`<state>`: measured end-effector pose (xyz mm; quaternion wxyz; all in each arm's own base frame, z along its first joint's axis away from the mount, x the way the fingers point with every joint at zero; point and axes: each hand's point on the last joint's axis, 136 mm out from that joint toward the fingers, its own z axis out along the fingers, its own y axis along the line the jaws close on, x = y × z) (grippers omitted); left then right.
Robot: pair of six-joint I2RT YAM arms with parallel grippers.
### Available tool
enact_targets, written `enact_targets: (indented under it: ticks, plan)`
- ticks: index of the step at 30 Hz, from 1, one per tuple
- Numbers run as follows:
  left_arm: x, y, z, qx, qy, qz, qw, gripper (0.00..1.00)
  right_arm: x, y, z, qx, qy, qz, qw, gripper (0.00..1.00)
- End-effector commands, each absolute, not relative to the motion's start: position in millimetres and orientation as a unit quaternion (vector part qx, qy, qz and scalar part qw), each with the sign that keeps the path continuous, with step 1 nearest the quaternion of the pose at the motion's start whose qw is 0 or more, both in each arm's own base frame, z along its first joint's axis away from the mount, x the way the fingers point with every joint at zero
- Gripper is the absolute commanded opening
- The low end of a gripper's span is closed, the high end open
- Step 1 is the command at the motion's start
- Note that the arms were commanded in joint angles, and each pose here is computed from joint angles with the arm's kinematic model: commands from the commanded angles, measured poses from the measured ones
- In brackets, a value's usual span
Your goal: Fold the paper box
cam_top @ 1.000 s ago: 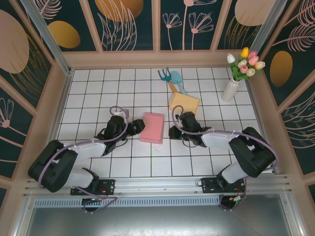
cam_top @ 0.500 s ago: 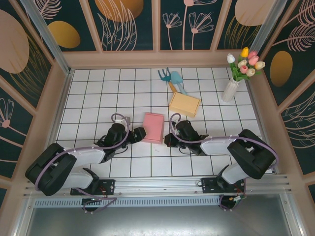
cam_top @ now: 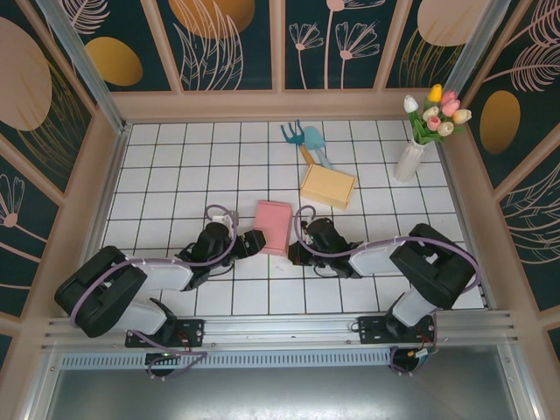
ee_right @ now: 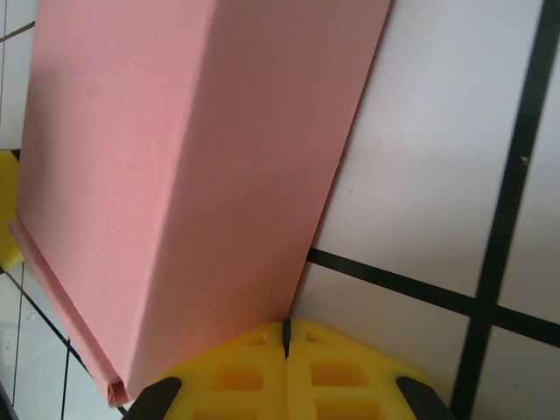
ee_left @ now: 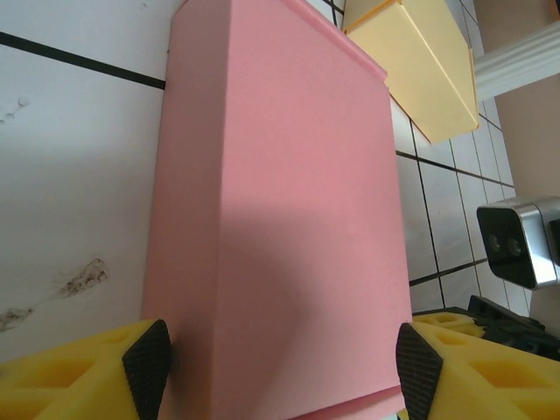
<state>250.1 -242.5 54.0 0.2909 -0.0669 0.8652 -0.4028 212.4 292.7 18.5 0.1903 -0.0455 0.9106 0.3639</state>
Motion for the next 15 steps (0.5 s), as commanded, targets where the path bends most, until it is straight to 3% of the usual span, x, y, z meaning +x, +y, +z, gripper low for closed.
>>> enact_targets:
  ticks: [1,11,15]
  plan:
    - [237.1,-267.1,63.8,-0.049,0.849,-0.449,0.273,0.7,208.5,309.4,18.4,-0.055,0.906,0.378,0.184,0.0]
    - [224.4,-302.8,67.5,-0.039,0.834,-0.492,0.246,0.7,200.8,349.9,54.4,-0.09,0.871,0.438,0.205,0.0]
    - [250.3,-283.6,60.5,-0.071,0.855,-0.425,0.288,0.73,205.6,340.8,55.4,-0.067,0.88,0.411,0.228,0.0]
